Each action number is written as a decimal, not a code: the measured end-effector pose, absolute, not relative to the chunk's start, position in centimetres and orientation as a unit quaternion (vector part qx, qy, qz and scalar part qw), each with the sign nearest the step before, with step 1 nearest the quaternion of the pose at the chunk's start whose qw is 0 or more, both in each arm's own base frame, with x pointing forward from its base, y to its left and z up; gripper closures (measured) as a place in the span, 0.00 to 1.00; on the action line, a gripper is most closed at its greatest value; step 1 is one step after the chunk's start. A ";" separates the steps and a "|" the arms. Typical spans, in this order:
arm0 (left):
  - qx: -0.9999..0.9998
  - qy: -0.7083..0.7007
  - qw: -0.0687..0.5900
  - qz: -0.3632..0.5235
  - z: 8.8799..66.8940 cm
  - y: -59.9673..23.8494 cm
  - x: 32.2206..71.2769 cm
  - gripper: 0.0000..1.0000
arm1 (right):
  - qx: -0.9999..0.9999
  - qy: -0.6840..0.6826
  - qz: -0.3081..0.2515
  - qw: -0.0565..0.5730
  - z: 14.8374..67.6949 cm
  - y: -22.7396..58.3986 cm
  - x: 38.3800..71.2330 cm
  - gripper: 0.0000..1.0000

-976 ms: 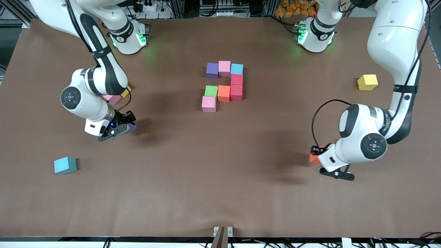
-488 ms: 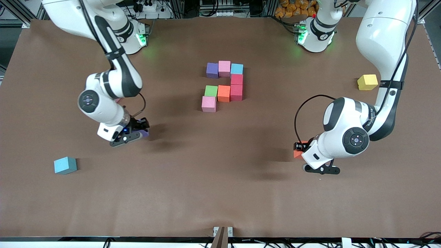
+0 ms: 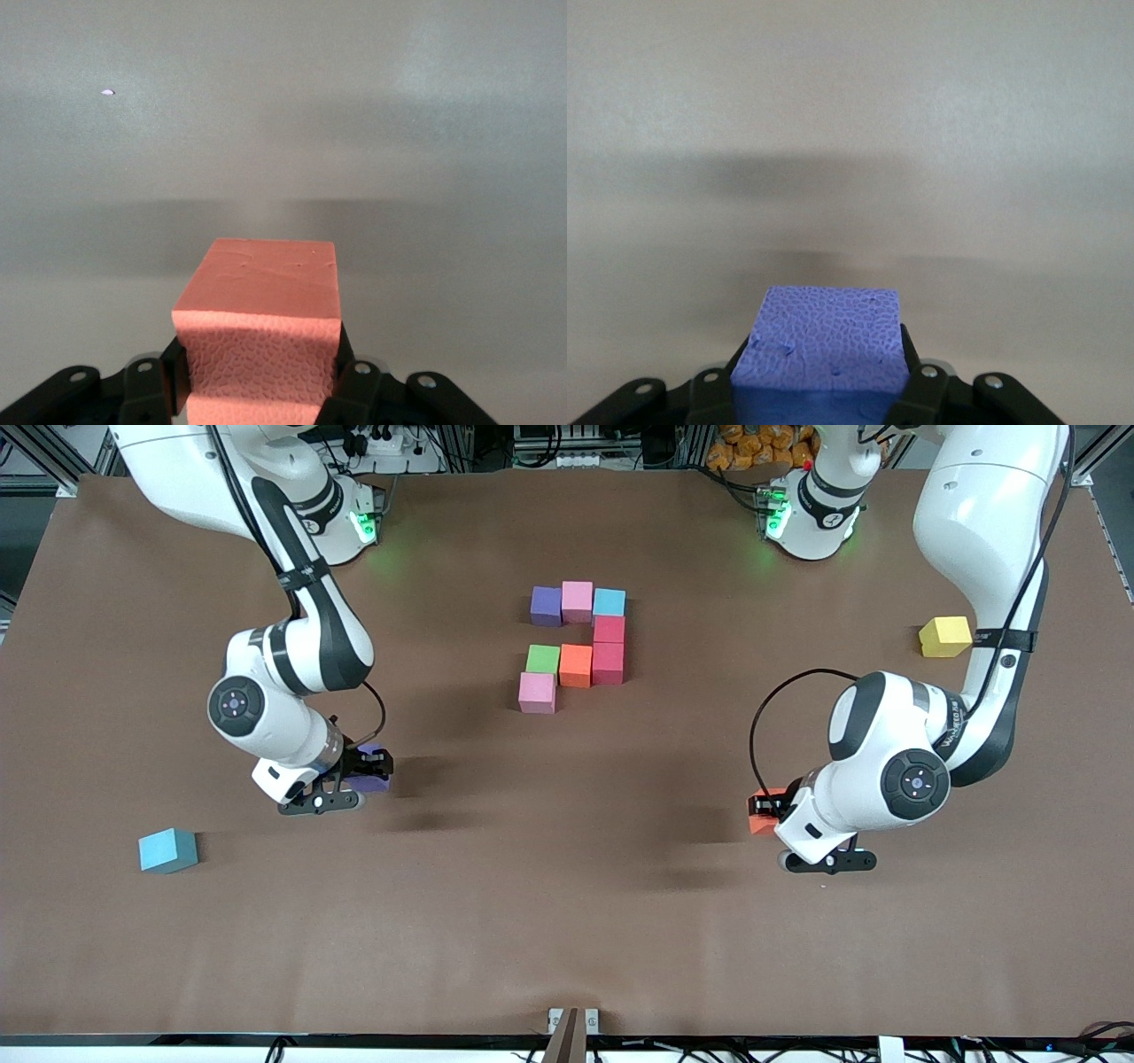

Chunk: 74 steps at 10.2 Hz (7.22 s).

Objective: Form number 2 with 11 blocks

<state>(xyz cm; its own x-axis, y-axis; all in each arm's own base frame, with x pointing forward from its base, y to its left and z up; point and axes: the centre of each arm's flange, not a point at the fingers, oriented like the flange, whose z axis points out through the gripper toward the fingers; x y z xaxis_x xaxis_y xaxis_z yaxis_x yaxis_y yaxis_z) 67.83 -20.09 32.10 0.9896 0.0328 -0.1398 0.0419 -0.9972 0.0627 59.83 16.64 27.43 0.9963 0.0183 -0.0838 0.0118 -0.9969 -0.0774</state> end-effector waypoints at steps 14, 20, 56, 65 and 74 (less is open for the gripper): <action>0.987 0.140 0.039 -0.073 32.9 -24.7 66.6 0.40 | -0.988 0.110 0.083 0.069 23.7 36.0 56.5 0.41; 0.985 0.152 0.039 -0.072 32.9 -23.2 67.1 0.40 | -0.992 0.075 0.082 0.059 20.4 41.4 53.6 0.41; 0.863 0.493 0.069 -0.087 31.6 -43.9 57.0 0.40 | -0.980 -0.195 0.043 0.019 30.5 -12.8 66.4 0.00; 0.720 0.683 0.064 -0.102 25.1 -48.6 50.8 0.40 | -0.970 -0.231 -0.051 -0.048 22.5 -19.9 67.5 0.00; 0.715 0.693 0.037 -0.083 22.2 -50.3 47.2 0.40 | -0.972 -0.209 -0.088 -0.061 20.2 -21.5 67.2 0.00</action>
